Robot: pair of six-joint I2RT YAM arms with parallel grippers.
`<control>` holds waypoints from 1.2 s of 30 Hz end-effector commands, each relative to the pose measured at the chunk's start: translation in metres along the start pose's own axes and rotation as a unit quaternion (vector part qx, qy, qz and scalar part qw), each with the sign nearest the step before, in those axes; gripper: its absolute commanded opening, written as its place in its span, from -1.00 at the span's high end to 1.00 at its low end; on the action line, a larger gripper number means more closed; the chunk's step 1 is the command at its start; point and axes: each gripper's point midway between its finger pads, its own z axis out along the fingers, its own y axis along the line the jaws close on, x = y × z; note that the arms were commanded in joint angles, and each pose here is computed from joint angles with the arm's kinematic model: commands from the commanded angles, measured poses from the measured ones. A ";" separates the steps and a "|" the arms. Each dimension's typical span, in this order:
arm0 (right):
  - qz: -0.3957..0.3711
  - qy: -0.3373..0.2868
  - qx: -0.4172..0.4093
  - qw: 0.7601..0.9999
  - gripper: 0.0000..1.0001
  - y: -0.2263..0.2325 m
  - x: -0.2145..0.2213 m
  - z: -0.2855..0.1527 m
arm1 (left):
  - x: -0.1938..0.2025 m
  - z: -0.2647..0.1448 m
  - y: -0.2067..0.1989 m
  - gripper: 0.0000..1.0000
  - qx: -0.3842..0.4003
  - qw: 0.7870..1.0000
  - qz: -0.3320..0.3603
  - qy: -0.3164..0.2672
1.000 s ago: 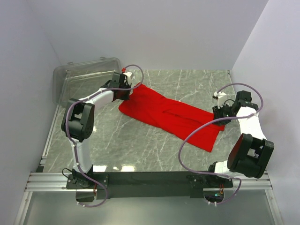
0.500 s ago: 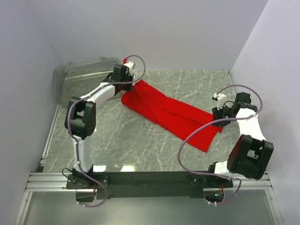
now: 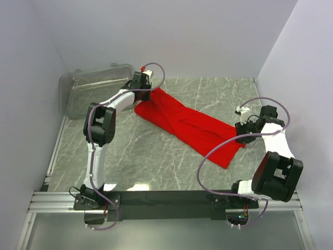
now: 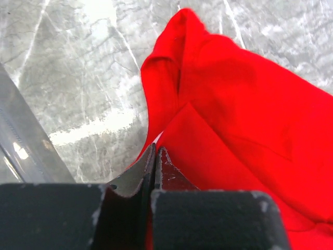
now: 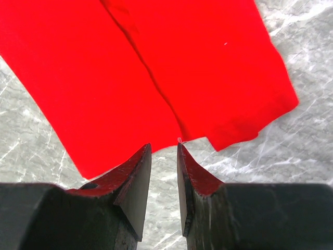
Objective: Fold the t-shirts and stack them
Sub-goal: Fold the tshirt
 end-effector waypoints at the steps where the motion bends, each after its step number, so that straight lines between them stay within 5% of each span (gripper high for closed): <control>1: -0.012 -0.020 0.024 0.999 0.32 -0.005 -0.007 -0.009 | 0.003 0.005 0.015 0.92 -0.035 0.999 -0.011 0.008; 4: -0.017 -0.022 0.026 0.999 0.32 -0.004 -0.007 -0.011 | -0.010 -0.008 0.010 0.80 -0.025 1.000 -0.008 -0.012; 7: -0.018 -0.027 0.025 0.999 0.31 -0.002 -0.010 -0.012 | -0.018 -0.024 0.008 0.35 -0.023 0.999 -0.013 -0.029; 13: -0.010 -0.048 0.042 0.998 0.28 -0.011 -0.027 -0.020 | -0.054 -0.063 0.000 -0.02 -0.008 0.996 -0.019 -0.084; 24: 0.013 -0.010 0.043 0.999 0.16 -0.041 -0.035 -0.005 | -0.095 -0.139 -0.003 -0.38 0.007 0.985 -0.059 -0.163; 29: 0.013 0.027 0.047 0.998 0.09 -0.064 -0.029 0.012 | -0.060 -0.153 0.020 -0.48 0.063 0.971 -0.180 -0.142; 36: 0.011 0.057 0.062 0.996 0.02 -0.104 -0.044 0.028 | -0.018 -0.181 0.012 -0.46 0.086 0.968 -0.199 -0.129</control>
